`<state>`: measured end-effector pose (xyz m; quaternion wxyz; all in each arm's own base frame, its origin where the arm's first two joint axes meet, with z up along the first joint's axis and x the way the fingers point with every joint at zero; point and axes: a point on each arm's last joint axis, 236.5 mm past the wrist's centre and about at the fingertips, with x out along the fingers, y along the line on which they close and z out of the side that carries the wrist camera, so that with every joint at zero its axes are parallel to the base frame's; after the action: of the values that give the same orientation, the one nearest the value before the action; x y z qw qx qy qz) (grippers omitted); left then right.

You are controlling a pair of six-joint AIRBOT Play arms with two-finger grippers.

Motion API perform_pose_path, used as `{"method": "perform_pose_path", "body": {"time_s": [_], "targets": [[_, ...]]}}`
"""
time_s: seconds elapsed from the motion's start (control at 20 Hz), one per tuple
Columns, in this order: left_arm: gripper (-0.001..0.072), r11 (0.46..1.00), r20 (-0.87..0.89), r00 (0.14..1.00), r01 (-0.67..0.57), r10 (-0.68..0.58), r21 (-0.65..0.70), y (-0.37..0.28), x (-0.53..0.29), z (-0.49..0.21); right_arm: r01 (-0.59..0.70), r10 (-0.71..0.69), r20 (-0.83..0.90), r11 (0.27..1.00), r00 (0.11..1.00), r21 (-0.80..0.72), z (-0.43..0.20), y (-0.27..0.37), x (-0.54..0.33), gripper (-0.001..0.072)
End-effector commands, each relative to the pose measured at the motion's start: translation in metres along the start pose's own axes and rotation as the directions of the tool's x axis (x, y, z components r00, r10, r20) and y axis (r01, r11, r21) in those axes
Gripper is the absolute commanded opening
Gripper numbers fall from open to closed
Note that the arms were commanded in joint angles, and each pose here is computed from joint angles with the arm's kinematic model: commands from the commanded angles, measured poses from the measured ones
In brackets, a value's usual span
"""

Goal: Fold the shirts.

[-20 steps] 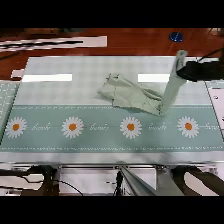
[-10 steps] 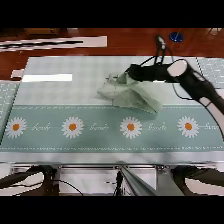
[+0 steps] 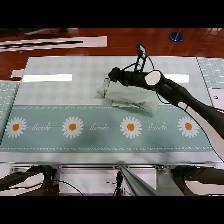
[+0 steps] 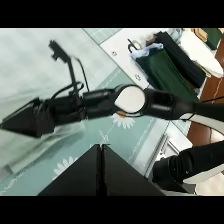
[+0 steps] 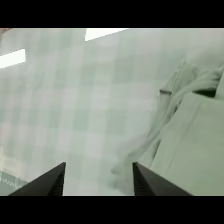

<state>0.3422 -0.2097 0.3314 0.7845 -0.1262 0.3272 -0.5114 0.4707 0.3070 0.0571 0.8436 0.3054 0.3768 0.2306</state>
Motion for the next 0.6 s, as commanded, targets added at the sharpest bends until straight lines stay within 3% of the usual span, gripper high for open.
{"method": "perform_pose_path", "body": {"time_s": [0.0,0.15,0.25,0.35,0.4,0.45,0.5,0.55], "targets": [[0.0022,0.999,-0.043,0.999,0.008,-0.009,-0.034,0.013,0.012,-0.017,0.007,-0.001,0.116,0.998,0.993,-0.057,0.054,0.000,-0.043,0.0486],[0.0023,0.987,-0.139,0.981,-0.146,0.136,-0.061,0.061,0.016,-0.045,0.196,-0.163,0.168,0.959,0.972,-0.203,0.104,-0.051,-0.128,0.0483],[0.0024,0.955,-0.225,0.937,-0.288,0.267,-0.068,0.099,0.010,-0.070,0.432,-0.415,0.122,0.881,0.901,-0.192,0.110,-0.127,-0.200,0.0483],[0.0026,0.912,-0.307,0.882,-0.401,0.358,-0.088,0.131,0.003,-0.096,0.680,-0.697,-0.037,0.709,0.716,-0.188,0.083,-0.217,-0.281,0.0462],[0.0029,0.892,-0.343,0.857,-0.440,0.383,-0.102,0.142,0.000,-0.108,0.758,-0.780,-0.143,0.626,0.610,-0.183,0.061,-0.255,-0.317,0.0461],[0.0076,0.878,-0.378,0.837,-0.465,0.395,-0.114,0.152,0.000,-0.121,0.779,-0.795,-0.227,0.601,0.562,-0.178,0.042,-0.278,-0.336,0.0461],[0.0271,0.873,-0.408,0.827,-0.471,0.386,-0.129,0.156,0.002,-0.133,0.769,-0.768,-0.297,0.623,0.567,-0.141,0.022,-0.294,-0.340,0.0463],[0.0547,0.870,-0.433,0.821,-0.472,0.373,-0.146,0.160,0.004,-0.144,0.738,-0.714,-0.344,0.670,0.610,-0.082,0.006,-0.302,-0.333,0.0486]]}}
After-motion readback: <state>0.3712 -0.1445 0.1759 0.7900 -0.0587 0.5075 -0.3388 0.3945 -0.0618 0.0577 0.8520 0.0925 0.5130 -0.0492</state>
